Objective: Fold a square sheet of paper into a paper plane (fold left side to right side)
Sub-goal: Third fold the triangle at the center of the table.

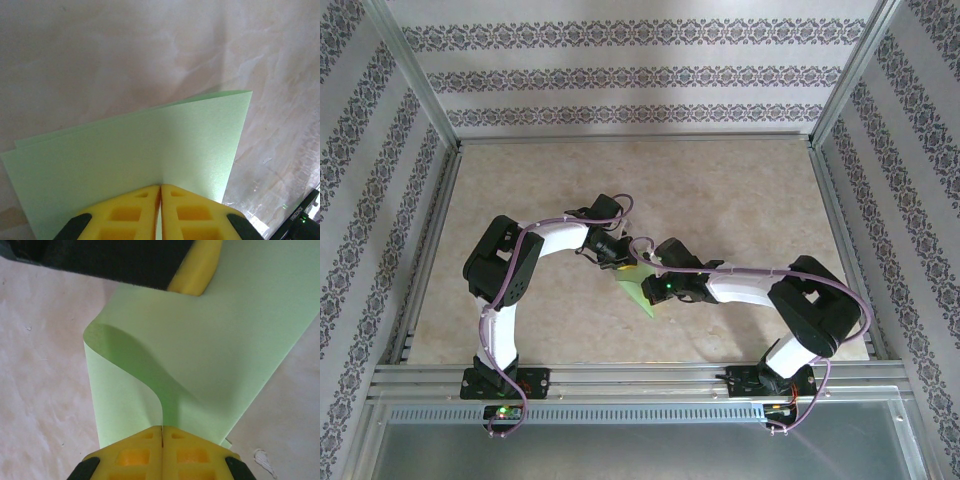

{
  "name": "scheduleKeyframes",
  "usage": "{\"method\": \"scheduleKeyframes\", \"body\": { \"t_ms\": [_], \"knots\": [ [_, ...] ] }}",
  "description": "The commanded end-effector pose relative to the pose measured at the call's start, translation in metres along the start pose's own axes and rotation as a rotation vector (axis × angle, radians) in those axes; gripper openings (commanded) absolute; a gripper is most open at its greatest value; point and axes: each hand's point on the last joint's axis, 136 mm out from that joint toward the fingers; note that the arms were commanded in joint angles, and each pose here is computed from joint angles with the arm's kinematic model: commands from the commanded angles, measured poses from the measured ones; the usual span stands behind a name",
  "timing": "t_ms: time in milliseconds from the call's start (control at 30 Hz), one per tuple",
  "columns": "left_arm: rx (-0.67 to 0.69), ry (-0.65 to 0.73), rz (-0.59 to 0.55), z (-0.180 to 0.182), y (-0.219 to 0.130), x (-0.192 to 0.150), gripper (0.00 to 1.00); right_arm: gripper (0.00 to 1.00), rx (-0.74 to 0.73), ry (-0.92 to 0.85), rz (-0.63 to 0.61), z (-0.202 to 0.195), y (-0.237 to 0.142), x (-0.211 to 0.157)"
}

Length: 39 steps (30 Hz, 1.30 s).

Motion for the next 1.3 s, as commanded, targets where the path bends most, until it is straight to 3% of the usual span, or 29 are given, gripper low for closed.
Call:
{"method": "scheduleKeyframes", "body": {
  "t_ms": [0,1267],
  "knots": [
    [0.119,-0.018,0.064,0.029,0.01,-0.023,0.12,0.0,0.016,-0.006,0.008,0.008,0.003,0.001],
    [0.133,-0.014,0.07,0.03,0.009,-0.023,0.12,0.0,-0.032,0.017,0.055,-0.007,0.008,-0.018]
  ]
}}
Point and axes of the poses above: each hand's point on the last joint's axis, 136 mm out from that joint toward the fingers, its own y axis out along the fingers, its own z axis along the line the jaws close on, x = y × z, and after that the axes turned 6 degrees about y, right-handed
